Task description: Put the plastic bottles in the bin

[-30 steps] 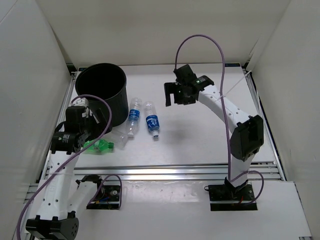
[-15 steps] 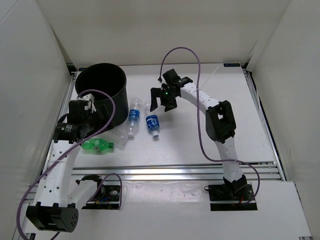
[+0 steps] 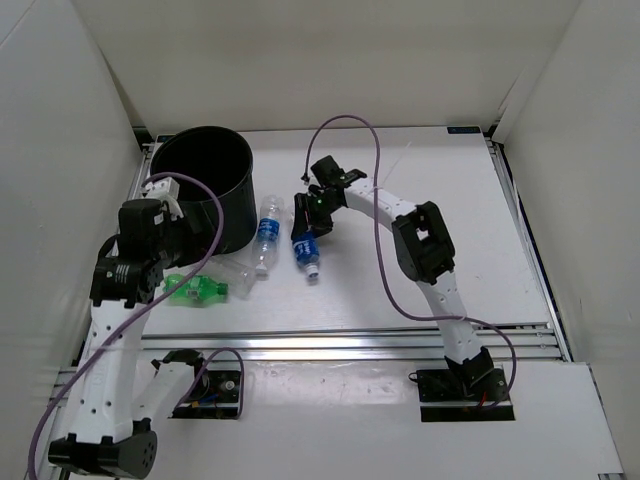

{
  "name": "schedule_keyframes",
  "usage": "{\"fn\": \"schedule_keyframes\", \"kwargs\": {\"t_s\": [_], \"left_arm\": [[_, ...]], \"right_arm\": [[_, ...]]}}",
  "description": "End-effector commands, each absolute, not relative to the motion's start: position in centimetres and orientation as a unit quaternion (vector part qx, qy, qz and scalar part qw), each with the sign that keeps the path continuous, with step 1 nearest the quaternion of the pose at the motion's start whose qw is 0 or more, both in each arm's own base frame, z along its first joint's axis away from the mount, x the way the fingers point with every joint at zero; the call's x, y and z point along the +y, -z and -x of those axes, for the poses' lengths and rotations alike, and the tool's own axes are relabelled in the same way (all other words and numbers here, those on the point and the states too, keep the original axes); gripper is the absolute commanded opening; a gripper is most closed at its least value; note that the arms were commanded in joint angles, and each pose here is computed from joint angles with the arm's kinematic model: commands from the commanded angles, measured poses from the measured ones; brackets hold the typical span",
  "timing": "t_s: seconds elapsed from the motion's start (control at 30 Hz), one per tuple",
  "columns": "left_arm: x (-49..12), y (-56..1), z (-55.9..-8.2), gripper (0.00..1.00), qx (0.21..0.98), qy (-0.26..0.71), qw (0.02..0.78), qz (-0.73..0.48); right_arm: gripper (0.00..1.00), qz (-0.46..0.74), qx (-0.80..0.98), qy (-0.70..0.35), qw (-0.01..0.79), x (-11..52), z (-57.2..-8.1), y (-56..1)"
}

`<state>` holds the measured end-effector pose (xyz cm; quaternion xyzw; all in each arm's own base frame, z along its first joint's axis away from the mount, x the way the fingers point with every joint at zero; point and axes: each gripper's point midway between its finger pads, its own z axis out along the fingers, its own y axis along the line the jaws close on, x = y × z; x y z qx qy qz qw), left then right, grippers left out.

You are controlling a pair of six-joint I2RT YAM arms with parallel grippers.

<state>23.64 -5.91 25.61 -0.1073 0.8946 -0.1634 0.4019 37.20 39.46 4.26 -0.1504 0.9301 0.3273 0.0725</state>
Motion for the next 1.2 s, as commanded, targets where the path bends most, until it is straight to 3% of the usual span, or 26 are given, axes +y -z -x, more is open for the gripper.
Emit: {"fn": "schedule_keyframes", "kwargs": {"t_s": [0.0,0.07,0.17,0.23,0.3,0.33,0.43,0.5,0.53,0.57,0.6,0.7,0.77,0.87,0.9,0.93,1.1,1.13,1.17], "left_arm": [[-6.0,-27.8,-23.1,1.00,0.869,0.176,0.450,0.106],[-5.5,-27.1,-22.6,1.00,0.865,0.174,0.448,0.142],[-5.4,-25.8,-21.8,1.00,0.861,0.183,0.433,0.194],[-5.7,-24.6,-21.1,1.00,0.855,0.202,0.413,0.240],[-6.3,-24.0,-20.6,1.00,0.854,0.221,0.401,0.248],[-6.6,-23.5,-20.4,0.92,0.857,0.226,0.393,0.245],[-6.1,-24.0,-19.8,0.80,0.859,0.213,0.400,0.239],[-5.8,-24.8,-19.3,0.83,0.861,0.205,0.404,0.233],[-5.8,-24.8,-19.2,0.89,0.865,0.201,0.397,0.230],[-5.8,-25.6,-19.0,0.99,0.866,0.200,0.396,0.230],[-6.0,-25.0,-18.7,0.99,0.881,0.193,0.368,0.226],[-6.7,-25.8,-18.8,0.99,0.902,0.197,0.334,0.190],[-6.7,-25.7,-18.6,0.99,0.916,0.185,0.315,0.166],[-6.4,-26.6,-19.2,0.99,0.922,0.175,0.310,0.153],[-6.3,-26.8,-19.1,0.99,0.923,0.174,0.311,0.149],[-6.5,-27.0,-19.3,0.99,0.922,0.178,0.309,0.147],[-6.7,-26.3,-19.4,0.99,0.919,0.184,0.306,0.167],[-7.0,-25.7,-19.7,0.99,0.918,0.192,0.301,0.172],[-7.2,-26.0,-19.5,0.99,0.910,0.206,0.310,0.183]], "right_arm": [[0.47,0.152,0.918,-0.348,0.113,39.1,-36.9,-10.0],[0.43,0.142,0.919,-0.346,0.125,38.4,-36.2,-12.0],[0.38,0.137,0.902,-0.365,0.187,37.7,-36.0,-19.8],[0.34,0.132,0.872,-0.378,0.283,37.5,-36.0,-28.8],[0.34,0.126,0.848,-0.383,0.343,37.7,-36.5,-33.5],[0.34,0.130,0.806,-0.411,0.405,38.1,-36.8,-39.4],[0.38,0.138,0.742,-0.455,0.472,40.8,-37.4,-45.1],[0.40,0.158,0.701,-0.474,0.509,42.9,-37.9,-46.8],[0.40,0.175,0.655,-0.486,0.551,44.5,-37.7,-48.9],[0.40,0.179,0.654,-0.478,0.559,46.2,-38.9,-47.3],[0.40,0.181,0.622,-0.483,0.589,46.8,-38.9,-49.5],[0.41,0.175,0.589,-0.480,0.626,49.3,-40.5,-48.7],[0.50,0.188,0.574,-0.475,0.640,50.3,-41.4,-47.9],[0.53,0.218,0.556,-0.467,0.652,52.2,-40.0,-47.4],[0.70,0.223,0.546,-0.457,0.666,52.4,-39.8,-47.8],[0.97,0.220,0.547,-0.457,0.666,52.8,-39.3,-47.8],[1.00,0.174,0.513,-0.457,0.706,46.1,-35.1,-57.4],[1.00,0.147,0.479,-0.467,0.728,41.9,-32.4,-62.5],[1.00,0.113,0.481,-0.468,0.733,39.3,-33.0,-63.6]]}}
